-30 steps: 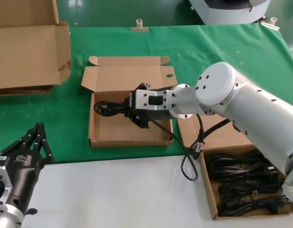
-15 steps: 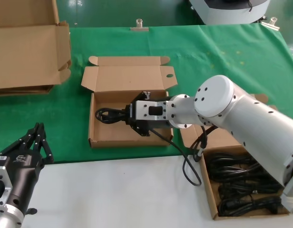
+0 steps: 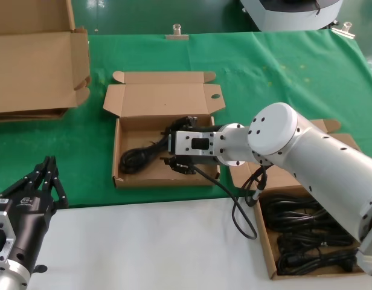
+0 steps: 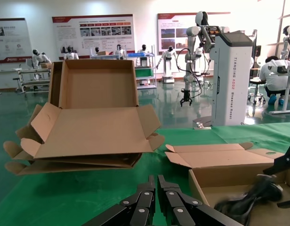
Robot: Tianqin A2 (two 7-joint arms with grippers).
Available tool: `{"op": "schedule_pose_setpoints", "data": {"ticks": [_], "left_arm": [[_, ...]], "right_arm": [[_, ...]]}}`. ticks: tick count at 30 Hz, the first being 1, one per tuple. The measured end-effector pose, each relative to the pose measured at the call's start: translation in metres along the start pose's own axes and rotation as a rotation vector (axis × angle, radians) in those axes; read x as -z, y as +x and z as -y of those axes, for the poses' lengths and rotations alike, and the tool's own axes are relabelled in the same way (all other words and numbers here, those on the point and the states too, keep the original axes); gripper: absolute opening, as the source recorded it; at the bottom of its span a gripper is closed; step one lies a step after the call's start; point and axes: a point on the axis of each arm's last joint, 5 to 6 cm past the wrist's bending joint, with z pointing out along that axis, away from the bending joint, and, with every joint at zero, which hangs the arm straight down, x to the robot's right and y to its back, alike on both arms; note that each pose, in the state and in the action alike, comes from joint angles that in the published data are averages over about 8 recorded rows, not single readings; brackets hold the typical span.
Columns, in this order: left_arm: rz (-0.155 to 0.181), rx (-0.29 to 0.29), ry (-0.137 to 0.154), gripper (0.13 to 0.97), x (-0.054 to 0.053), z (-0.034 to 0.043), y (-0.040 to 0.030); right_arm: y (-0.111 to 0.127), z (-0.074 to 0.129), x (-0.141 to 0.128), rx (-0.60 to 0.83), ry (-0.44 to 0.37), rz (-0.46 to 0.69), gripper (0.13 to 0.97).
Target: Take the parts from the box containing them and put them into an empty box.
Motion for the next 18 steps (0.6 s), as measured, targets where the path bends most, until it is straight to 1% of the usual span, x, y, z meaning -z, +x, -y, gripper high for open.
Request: {"op": "schedule_pose_setpoints", "data": {"ticks": [6, 7, 15, 18], "left_arm": [[0.0, 0.0, 0.0, 0.172, 0.0, 0.0, 0.0], [0.0, 0.0, 0.0, 0.172, 0.0, 0.0, 0.0], [0.0, 0.0, 0.0, 0.172, 0.0, 0.0, 0.0], [0.0, 0.0, 0.0, 0.172, 0.0, 0.0, 0.0]], "right_arm": [[0.005, -0.001, 0.001, -0.013, 0.002, -0.02, 0.439], [0.006, -0.001, 0.002, -0.017, 0.004, -0.024, 0.439], [0.029, -0.006, 0.011, -0.061, 0.028, -0.048, 0.636], [0.039, -0.011, 0.017, -0.084, 0.041, -0.055, 0.636]]}}
